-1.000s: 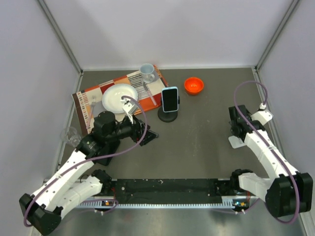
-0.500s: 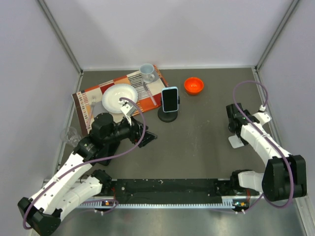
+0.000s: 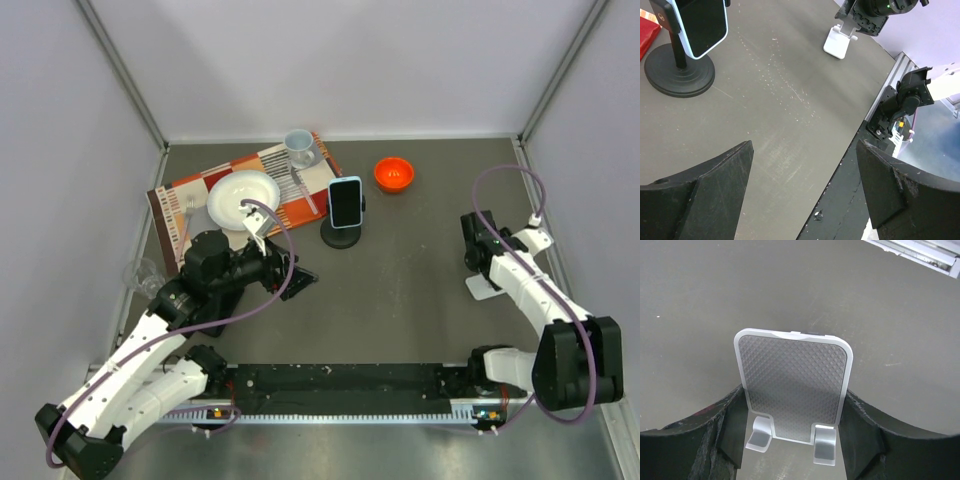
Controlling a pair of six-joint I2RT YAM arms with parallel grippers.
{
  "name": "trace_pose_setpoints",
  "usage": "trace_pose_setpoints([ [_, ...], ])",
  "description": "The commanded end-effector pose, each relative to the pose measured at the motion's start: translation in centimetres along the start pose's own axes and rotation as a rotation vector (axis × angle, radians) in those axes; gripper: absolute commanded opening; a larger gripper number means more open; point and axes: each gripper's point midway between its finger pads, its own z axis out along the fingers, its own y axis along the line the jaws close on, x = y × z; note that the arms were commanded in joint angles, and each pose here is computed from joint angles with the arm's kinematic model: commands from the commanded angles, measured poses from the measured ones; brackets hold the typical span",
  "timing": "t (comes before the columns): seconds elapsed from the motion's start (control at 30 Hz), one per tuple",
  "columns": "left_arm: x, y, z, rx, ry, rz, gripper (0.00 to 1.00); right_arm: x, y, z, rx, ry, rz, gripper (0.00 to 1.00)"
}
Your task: Place the phone on the phone stand
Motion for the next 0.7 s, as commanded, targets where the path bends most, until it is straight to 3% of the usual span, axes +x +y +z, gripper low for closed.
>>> trace_pose_setpoints([
  [0.0,-1.2,-0.1,-0.3,-0.003,-0.038,0.036,0.89,-2.3,0.6,-0.6,-0.072,-0.092,-0.001,0.14],
  [0.03,-1.1,-0.1,-0.3,-0.005,-0.037,0.035,0.89,-2.9,1.9,-0.9,-0.134,-0.116,-0.030,0.06],
  [0.1,-1.2,-0.1,-0.2,-0.006,-0.039,0.036,0.89,-3.1,2.7,-1.9,-0.220,-0.150,-0.061,0.00],
  [0.37,-1.7,0.0,-0.6,-0.021,-0.061,0.036,0.89,-1.9,8.0,-7.1,-0.623,-0.223,-0.238,0.00],
  [0.47,-1.7,0.1,-0.7,-0.032,-0.068,0.035,0.89,0.2,9.6,-9.5,-0.845,-0.225,-0.373,0.00],
  [0.5,-1.7,0.2,-0.7,-0.036,-0.066,0.031,0.89,1.1,11.1,-11.5,-1.006,-0.233,-0.410,0.00],
  [0.6,-1.8,0.1,-0.6,-0.031,-0.071,0.024,0.89,2.6,13.0,-14.9,-1.237,-0.215,-0.484,0.00],
  [0.67,-1.9,0.1,-0.7,-0.033,-0.075,0.021,0.89,3.4,14.5,-15.4,-1.266,-0.167,-0.531,0.00],
])
